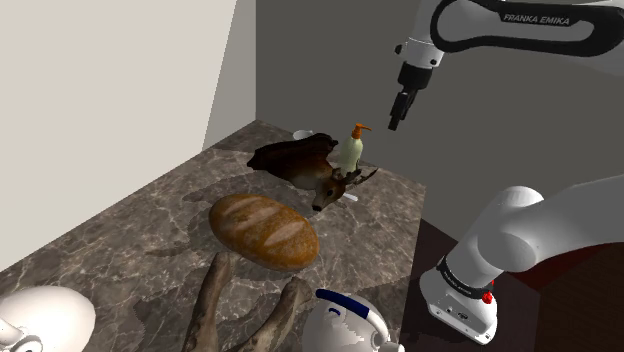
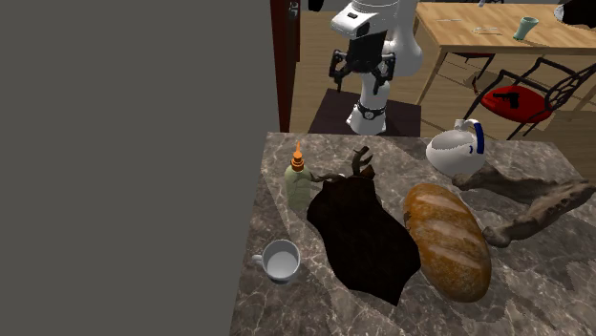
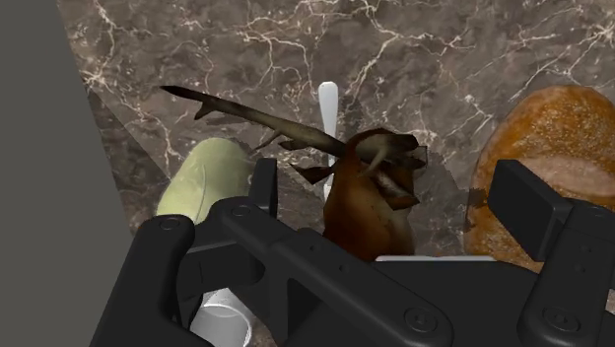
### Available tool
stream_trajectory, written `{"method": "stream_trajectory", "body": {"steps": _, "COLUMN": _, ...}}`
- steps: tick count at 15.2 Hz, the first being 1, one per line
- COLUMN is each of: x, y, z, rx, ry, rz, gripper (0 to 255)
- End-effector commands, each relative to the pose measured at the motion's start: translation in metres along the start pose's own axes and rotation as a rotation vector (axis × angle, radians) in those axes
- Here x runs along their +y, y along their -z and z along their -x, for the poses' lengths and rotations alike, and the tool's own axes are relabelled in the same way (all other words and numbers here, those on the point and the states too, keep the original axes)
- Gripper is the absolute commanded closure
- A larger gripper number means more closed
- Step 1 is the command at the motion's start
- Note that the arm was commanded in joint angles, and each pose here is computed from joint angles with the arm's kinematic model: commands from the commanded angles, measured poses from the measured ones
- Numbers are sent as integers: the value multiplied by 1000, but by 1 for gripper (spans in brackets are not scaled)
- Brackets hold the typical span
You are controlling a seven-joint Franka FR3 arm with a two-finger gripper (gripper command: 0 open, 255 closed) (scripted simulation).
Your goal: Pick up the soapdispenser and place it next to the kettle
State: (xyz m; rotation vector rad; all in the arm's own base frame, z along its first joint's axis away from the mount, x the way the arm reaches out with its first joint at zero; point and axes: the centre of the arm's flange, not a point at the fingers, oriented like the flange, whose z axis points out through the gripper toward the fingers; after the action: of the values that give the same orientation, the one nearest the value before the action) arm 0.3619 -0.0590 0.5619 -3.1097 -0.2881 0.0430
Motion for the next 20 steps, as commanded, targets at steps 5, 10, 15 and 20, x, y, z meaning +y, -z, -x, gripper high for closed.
{"method": "stream_trajectory", "body": {"steps": 5, "x": 50, "y": -38, "z": -43, "rx": 22, "ry": 20, "rz": 1, "gripper": 0}}
{"method": "stream_trajectory", "body": {"steps": 10, "x": 92, "y": -69, "z": -81, "rx": 38, "ry": 37, "rz": 0, "gripper": 0}}
{"method": "stream_trajectory", "body": {"steps": 15, "x": 133, "y": -99, "z": -120, "rx": 55, "ry": 53, "rz": 0, "gripper": 0}}
{"method": "stream_trajectory", "body": {"steps": 20, "x": 141, "y": -121, "z": -129, "rx": 58, "ry": 56, "rz": 0, "gripper": 0}}
